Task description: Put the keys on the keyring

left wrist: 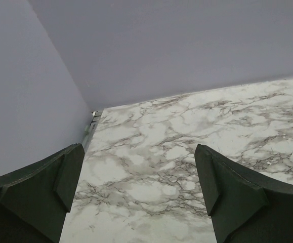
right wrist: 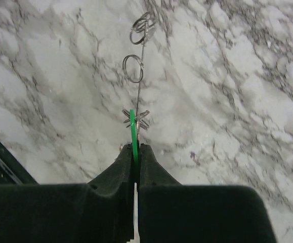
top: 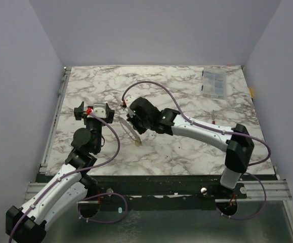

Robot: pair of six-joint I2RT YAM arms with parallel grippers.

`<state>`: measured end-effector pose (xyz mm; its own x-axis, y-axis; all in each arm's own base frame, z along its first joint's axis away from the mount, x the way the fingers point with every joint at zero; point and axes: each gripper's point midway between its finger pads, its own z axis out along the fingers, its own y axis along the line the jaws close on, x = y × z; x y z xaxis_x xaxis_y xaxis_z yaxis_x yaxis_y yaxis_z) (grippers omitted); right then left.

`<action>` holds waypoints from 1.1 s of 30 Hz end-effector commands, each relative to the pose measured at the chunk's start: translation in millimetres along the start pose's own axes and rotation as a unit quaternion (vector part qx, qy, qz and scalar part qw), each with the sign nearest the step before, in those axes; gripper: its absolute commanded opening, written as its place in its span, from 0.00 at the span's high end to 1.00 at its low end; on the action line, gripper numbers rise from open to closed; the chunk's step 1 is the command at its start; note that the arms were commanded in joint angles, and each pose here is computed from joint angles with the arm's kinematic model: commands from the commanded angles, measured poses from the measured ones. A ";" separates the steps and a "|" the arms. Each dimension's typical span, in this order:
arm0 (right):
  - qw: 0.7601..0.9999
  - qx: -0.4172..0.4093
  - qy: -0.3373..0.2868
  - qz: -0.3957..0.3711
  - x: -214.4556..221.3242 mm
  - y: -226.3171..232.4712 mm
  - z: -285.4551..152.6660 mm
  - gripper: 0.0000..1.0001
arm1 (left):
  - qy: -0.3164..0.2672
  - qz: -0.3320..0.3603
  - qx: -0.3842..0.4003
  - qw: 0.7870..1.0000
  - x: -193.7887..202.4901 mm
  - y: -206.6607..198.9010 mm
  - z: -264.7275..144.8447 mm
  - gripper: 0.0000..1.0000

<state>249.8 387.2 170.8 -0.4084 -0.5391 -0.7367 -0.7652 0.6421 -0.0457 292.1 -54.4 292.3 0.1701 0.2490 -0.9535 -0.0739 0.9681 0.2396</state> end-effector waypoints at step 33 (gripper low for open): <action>0.968 -0.063 0.070 0.232 57.0 -97.0 95.1 0.99 | -0.024 0.002 0.016 1.000 -13.2 -1.2 -0.4 0.01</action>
<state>353.2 346.9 56.6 -0.8034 -0.2685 -0.5315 -0.4963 0.7951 0.3486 288.6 -55.0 300.9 0.2025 0.2472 -0.9476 -0.0640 0.9689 0.2390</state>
